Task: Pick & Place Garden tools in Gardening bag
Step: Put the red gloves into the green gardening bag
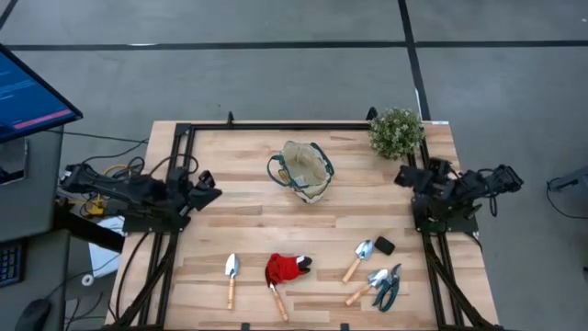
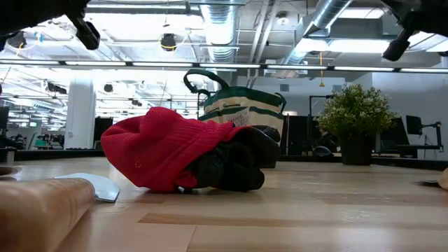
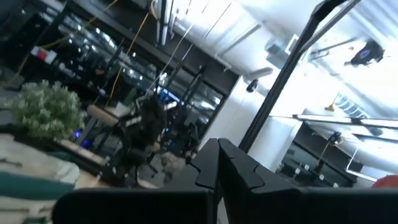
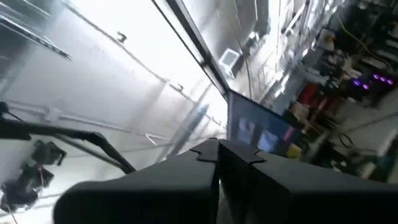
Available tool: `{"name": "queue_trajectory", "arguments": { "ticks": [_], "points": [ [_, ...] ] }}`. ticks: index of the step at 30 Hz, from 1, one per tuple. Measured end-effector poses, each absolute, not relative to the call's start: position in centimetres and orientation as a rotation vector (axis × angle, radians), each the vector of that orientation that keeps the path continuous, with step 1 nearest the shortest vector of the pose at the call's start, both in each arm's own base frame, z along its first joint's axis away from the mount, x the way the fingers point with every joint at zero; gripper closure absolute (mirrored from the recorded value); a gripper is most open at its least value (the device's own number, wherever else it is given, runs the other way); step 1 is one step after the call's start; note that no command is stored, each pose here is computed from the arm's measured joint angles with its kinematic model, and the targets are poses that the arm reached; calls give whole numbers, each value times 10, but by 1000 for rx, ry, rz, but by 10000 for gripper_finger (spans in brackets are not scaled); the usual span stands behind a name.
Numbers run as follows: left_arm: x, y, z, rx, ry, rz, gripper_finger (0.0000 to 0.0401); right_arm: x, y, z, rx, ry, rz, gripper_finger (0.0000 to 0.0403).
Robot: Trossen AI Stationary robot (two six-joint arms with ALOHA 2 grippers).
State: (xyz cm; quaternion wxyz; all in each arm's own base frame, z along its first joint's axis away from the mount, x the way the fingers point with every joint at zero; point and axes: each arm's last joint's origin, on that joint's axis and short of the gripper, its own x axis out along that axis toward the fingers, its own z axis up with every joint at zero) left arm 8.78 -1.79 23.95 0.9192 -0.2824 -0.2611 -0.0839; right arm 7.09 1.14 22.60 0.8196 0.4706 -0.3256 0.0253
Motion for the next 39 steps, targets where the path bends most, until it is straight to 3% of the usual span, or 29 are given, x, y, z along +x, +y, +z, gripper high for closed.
{"name": "queue_trajectory", "arguments": {
  "ticks": [7,12,18,27,33,39],
  "points": [
    [84,-21,241,-432,-550,-294,393,75,15,238,881,-552,63,399],
    [81,-23,235,-412,-473,-355,394,92,23,268,675,-378,4,355],
    [82,-23,229,-446,-404,-341,397,154,49,294,403,39,-57,271],
    [87,-23,217,-499,-270,-281,397,258,107,276,49,732,62,169],
    [91,-21,207,-490,-187,-184,397,315,139,258,-120,886,162,153],
    [91,-21,207,-466,-184,-178,397,368,151,241,-116,931,272,134]
  ]
}}
